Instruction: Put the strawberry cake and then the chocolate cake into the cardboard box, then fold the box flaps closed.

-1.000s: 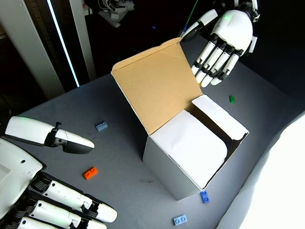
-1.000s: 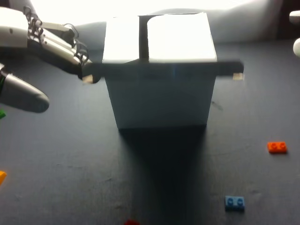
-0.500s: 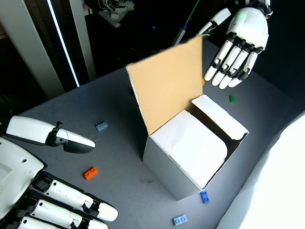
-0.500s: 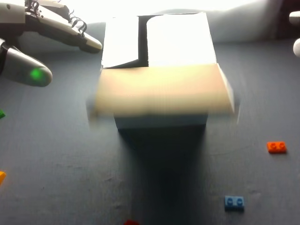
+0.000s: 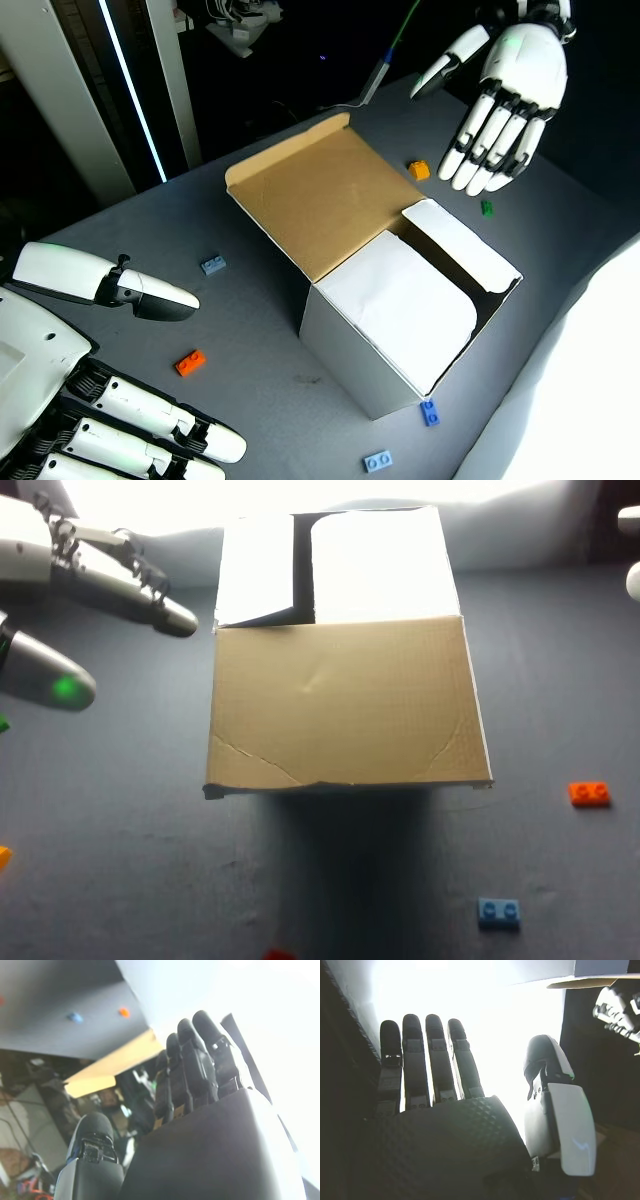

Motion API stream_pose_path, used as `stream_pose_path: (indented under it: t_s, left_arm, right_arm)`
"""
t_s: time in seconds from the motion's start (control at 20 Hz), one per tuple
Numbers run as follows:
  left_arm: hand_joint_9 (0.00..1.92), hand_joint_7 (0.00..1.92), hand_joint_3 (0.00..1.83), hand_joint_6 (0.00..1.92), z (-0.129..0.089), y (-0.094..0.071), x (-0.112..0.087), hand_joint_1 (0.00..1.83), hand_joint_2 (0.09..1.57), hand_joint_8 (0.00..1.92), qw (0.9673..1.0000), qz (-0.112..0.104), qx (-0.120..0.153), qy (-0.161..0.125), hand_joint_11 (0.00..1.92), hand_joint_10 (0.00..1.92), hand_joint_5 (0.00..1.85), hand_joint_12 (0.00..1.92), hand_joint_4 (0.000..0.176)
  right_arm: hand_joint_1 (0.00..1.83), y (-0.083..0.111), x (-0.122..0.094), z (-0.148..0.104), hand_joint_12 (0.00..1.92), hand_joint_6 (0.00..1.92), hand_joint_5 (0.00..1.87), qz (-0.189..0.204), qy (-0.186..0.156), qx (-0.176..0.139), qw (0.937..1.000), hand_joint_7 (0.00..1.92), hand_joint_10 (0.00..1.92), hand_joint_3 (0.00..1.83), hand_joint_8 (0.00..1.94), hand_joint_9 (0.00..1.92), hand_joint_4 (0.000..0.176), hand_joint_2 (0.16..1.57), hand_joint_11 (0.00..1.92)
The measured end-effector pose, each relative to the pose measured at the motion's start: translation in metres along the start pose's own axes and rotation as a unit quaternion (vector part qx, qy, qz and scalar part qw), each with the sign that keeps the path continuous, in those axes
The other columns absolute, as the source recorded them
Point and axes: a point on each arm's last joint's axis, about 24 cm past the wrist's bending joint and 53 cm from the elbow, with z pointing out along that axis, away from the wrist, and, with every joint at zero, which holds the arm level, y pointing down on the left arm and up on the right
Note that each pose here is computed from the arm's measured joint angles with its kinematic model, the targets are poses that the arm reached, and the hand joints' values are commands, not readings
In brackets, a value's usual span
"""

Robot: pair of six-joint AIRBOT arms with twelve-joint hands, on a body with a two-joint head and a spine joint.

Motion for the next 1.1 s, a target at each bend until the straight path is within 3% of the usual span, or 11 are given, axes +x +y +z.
stream_pose_path:
  t_s: [0.1, 0.2, 0.35, 0.65, 0.9, 1.1]
  left_arm:
    - [0.38, 0.31, 0.00, 0.01, -0.002, -0.001, 0.007, 0.00, 1.21, 0.00, 0.9999, 0.013, 0.003, 0.008, 0.00, 0.00, 0.24, 1.19, 0.000]
    - [0.37, 0.31, 0.00, 0.00, -0.002, -0.002, 0.022, 0.00, 1.20, 0.00, 0.9987, 0.042, 0.004, 0.027, 0.00, 0.00, 0.25, 1.15, 0.000]
    - [0.32, 0.29, 0.00, 0.00, 0.002, -0.011, 0.044, 0.00, 1.21, 0.00, 0.9963, 0.066, 0.021, 0.051, 0.00, 0.00, 0.22, 1.00, 0.000]
    - [0.31, 0.27, 0.00, 0.00, 0.011, -0.020, 0.084, 0.00, 1.18, 0.00, 0.9941, 0.046, 0.039, 0.090, 0.00, 0.00, 0.18, 0.97, 0.000]
    - [0.27, 0.25, 0.00, 0.00, 0.022, -0.043, 0.089, 0.01, 1.17, 0.00, 0.9941, 0.027, 0.068, 0.080, 0.00, 0.00, 0.17, 0.90, 0.000]
    - [0.26, 0.26, 0.00, 0.01, 0.027, -0.049, 0.087, 0.00, 1.17, 0.00, 0.9954, 0.008, 0.070, 0.064, 0.00, 0.00, 0.22, 0.87, 0.000]
  right_arm:
    - [0.00, 0.000, 0.000, 0.000, 0.90, 0.00, 0.30, 0.000, 0.000, 0.000, 1.0000, 0.35, 0.01, 0.00, 0.00, 0.37, 0.000, 1.20, 0.00]
    - [0.00, 0.000, 0.000, 0.000, 0.90, 0.00, 0.29, 0.000, 0.000, 0.000, 1.0000, 0.33, 0.00, 0.00, 0.00, 0.35, 0.000, 1.21, 0.00]
    - [0.00, 0.000, 0.000, 0.000, 0.85, 0.00, 0.29, 0.000, 0.000, 0.000, 1.0000, 0.30, 0.01, 0.00, 0.00, 0.34, 0.000, 1.21, 0.00]
    - [0.00, 0.000, 0.000, 0.000, 0.79, 0.00, 0.28, 0.000, 0.000, 0.000, 1.0000, 0.28, 0.01, 0.00, 0.00, 0.31, 0.000, 1.23, 0.00]
    - [0.00, 0.000, 0.000, 0.000, 0.77, 0.00, 0.25, 0.000, 0.000, 0.000, 1.0000, 0.27, 0.00, 0.00, 0.00, 0.31, 0.000, 1.24, 0.00]
    - [0.00, 0.000, 0.000, 0.000, 0.79, 0.00, 0.26, 0.000, 0.000, 0.000, 1.0000, 0.27, 0.01, 0.00, 0.00, 0.31, 0.000, 1.24, 0.00]
